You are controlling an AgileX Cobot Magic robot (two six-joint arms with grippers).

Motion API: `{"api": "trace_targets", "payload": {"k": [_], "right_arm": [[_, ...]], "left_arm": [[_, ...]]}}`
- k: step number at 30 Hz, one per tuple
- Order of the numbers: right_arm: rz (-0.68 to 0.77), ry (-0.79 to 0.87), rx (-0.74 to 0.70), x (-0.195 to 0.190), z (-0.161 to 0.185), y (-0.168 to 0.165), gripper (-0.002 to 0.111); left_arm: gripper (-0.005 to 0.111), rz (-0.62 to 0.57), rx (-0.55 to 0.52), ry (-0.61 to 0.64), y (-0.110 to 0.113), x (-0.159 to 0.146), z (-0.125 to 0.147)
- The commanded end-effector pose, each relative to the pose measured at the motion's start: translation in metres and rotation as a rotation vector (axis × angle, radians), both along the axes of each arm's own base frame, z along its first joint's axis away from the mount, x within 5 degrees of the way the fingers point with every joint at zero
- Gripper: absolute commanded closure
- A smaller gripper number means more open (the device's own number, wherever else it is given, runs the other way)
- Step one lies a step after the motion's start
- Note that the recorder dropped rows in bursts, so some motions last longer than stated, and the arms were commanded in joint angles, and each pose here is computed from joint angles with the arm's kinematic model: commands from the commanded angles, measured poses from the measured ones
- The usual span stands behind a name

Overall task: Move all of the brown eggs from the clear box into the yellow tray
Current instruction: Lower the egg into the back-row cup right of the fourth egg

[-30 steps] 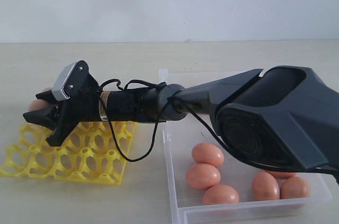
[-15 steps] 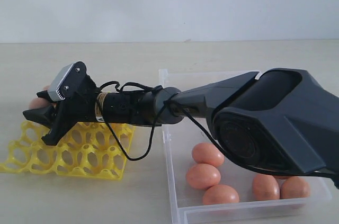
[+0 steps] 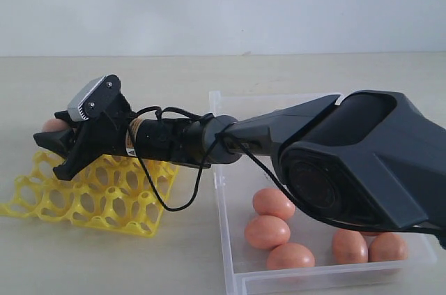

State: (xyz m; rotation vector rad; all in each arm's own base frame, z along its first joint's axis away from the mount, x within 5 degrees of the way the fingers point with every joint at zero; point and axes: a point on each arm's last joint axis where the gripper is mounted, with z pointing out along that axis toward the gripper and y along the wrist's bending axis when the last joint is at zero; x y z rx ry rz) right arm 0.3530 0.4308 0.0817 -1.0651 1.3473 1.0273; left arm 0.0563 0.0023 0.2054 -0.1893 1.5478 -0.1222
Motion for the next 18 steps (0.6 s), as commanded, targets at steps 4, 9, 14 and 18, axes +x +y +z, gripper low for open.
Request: {"api": "trace_targets", "payload": {"k": [4, 9, 14, 18], "right_arm": [[-0.015, 0.020, -0.002, 0.0012, -0.0023, -0.0011, 0.066], [-0.011, 0.020, 0.005, 0.0009, -0.0016, -0.0010, 0.066], [-0.011, 0.016, 0.004, 0.0009, -0.0016, -0.0010, 0.066], [-0.008, 0.008, 0.007, 0.0006, -0.0012, -0.0009, 0.066]], "left_arm": [[0.103, -0.005, -0.002, -0.007, -0.0003, 0.0001, 0.0017], [0.103, -0.006, -0.002, -0.002, -0.0003, 0.0001, 0.0012], [0.103, -0.006, -0.002, -0.002, -0.0003, 0.0001, 0.0012], [0.103, -0.006, -0.002, -0.002, -0.0003, 0.0001, 0.0012]]}}
